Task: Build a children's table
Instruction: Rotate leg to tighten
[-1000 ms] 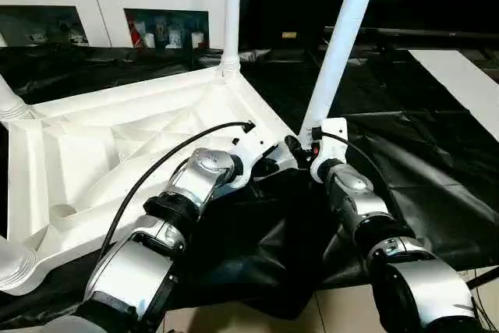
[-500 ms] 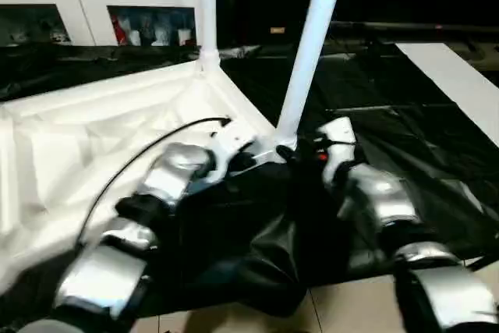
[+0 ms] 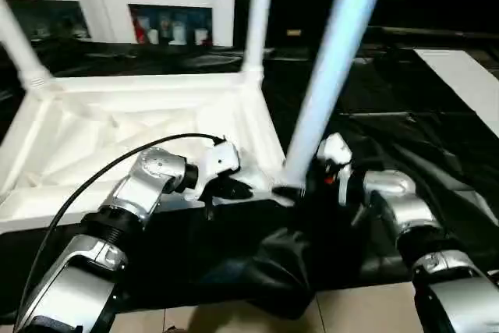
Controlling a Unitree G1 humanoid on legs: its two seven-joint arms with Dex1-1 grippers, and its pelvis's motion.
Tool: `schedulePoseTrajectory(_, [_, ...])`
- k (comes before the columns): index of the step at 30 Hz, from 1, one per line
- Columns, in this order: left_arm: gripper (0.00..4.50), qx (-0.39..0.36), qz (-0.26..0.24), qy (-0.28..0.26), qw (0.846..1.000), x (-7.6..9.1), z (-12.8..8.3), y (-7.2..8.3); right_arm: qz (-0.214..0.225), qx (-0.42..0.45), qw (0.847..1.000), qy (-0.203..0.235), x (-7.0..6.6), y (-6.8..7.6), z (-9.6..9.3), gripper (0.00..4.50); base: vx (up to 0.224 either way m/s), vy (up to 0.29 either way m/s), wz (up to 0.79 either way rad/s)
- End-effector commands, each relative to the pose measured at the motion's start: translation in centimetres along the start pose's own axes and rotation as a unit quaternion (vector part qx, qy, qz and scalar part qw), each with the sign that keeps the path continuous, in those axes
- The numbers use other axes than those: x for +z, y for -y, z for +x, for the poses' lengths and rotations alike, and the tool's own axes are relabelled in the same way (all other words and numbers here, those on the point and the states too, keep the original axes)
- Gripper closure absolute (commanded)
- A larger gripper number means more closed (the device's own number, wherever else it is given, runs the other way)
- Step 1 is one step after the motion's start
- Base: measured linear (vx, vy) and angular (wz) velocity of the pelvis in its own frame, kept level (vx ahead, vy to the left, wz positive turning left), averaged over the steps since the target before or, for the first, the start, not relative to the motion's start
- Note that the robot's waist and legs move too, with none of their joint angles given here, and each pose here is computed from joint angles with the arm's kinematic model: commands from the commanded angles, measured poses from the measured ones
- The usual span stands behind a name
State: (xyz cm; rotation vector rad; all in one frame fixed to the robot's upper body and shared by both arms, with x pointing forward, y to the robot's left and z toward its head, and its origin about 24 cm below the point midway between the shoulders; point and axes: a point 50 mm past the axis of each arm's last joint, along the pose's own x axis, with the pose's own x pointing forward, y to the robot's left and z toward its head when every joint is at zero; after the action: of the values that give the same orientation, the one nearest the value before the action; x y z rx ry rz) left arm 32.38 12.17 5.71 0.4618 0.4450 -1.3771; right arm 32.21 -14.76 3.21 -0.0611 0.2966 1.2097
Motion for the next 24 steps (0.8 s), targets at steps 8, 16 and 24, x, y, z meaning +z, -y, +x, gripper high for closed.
schedulePoseTrajectory(8, [4.5, -0.031, -0.009, 0.01, 0.999, -0.3, 0.7, 1.0, -0.007, 0.013, 1.0, -0.009, 0.3, 0.0, -0.3, 1.4, 0.0, 0.0, 0.0])
schedulePoseTrajectory(16, [4.5, -0.032, -0.012, 0.006, 0.999, -0.5, 0.7, 1.1, -0.008, 0.018, 1.0, -0.018, -0.2, -0.3, -0.3, 1.77, 0.0, 0.0, 0.0])
schedulePoseTrajectory(24, [4.5, 0.114, -0.08, 0.004, 0.99, -0.4, 2.1, -0.8, 0.046, -0.174, 0.984, 0.004, -1.2, 1.2, 1.0, 1.78, 0.0, 0.0, 0.0])
